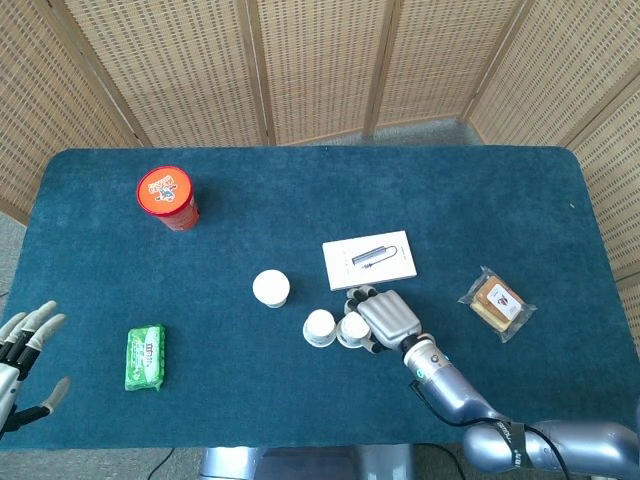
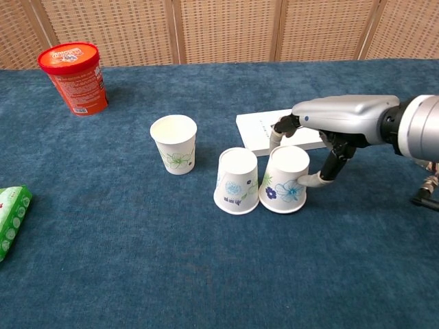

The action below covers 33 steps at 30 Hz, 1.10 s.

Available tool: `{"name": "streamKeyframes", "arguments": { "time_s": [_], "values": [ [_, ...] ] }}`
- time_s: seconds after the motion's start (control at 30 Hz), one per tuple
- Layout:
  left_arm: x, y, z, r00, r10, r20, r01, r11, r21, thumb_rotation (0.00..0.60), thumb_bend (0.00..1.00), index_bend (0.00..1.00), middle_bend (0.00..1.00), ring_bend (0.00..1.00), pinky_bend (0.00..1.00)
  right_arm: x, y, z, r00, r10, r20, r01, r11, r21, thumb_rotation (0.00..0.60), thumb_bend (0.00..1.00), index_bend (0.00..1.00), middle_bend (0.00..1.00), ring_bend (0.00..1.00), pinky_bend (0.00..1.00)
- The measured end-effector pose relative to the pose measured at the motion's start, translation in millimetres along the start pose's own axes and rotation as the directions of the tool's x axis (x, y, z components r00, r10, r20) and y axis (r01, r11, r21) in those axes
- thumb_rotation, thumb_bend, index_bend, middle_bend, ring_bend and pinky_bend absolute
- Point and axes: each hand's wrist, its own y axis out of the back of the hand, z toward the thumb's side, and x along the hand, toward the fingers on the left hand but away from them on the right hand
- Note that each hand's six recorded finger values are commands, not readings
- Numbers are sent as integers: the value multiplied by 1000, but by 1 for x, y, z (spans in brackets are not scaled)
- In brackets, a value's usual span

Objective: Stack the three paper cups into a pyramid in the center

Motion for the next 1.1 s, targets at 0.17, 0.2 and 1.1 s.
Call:
{"name": "streamKeyframes", "arguments": {
  "time_s": [0.17,0.2,1.1],
  "values": [
    [0,-1,-1,1000,0,-1,0,1000,-4,600,447,0,0,0,11,-3,1,3,1000,0,-3,0,1000,2,600,396,398,208,172,706],
    [0,-1,-1,1000,0,-1,0,1000,-3,600,447,0,0,0,11,-3,1,4,1000,0,-4,0,1000,3,600,396,398,207,172,706],
    [-2,-2,-1,1000,-8,6,8,1000,-1,600,447,0,0,0,4,-1,1,3,1000,6,7,-6,1000,17,600,385,176,145,56,416]
  ]
}}
